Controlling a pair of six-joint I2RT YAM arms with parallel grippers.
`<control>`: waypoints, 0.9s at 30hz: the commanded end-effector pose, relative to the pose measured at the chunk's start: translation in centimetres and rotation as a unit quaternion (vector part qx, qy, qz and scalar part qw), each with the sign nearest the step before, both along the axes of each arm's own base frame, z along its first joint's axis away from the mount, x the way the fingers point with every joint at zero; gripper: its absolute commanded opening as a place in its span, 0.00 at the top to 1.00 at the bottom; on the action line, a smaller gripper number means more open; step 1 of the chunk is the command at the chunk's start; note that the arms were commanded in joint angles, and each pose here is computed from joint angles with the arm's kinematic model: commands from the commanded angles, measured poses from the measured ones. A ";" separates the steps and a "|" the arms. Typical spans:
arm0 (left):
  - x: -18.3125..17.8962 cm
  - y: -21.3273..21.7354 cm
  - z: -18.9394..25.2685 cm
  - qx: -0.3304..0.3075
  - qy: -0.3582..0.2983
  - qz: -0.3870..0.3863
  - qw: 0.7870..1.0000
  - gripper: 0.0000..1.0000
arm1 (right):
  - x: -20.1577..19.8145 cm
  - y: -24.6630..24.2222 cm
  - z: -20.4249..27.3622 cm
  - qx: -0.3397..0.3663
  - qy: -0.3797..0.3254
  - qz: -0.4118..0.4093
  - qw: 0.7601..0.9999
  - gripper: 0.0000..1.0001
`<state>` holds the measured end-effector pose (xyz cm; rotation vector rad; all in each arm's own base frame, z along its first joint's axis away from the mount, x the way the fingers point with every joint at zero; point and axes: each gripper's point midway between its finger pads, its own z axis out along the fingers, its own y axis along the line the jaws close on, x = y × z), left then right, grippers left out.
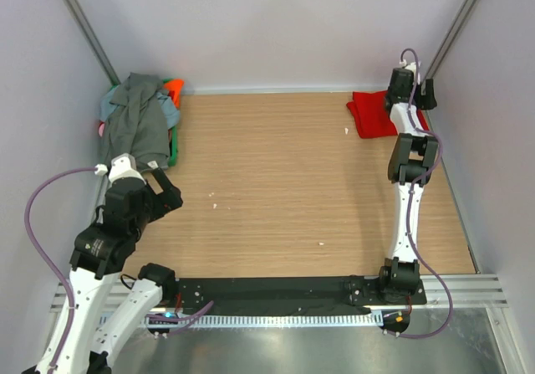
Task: Fold and stack the t-shirts
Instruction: Neatly place the folded tshirt to the corner, then reset both grippers
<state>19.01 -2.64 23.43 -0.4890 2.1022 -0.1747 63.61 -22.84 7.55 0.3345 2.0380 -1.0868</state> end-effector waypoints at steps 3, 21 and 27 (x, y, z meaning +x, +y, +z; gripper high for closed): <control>0.3 0.4 0.3 0.002 -0.005 0.014 1.000 0.05 | -0.5 -1.2 8.8 -0.043 -0.112 -0.063 0.991 0.00; 0.7 0.6 0.0 0.000 0.001 0.015 1.000 0.04 | -19.1 39.4 20.2 0.388 -0.262 0.330 0.820 0.00; 0.8 0.5 -0.1 0.001 0.006 0.014 1.000 0.05 | -35.1 53.5 9.7 0.423 -0.114 0.437 0.786 0.00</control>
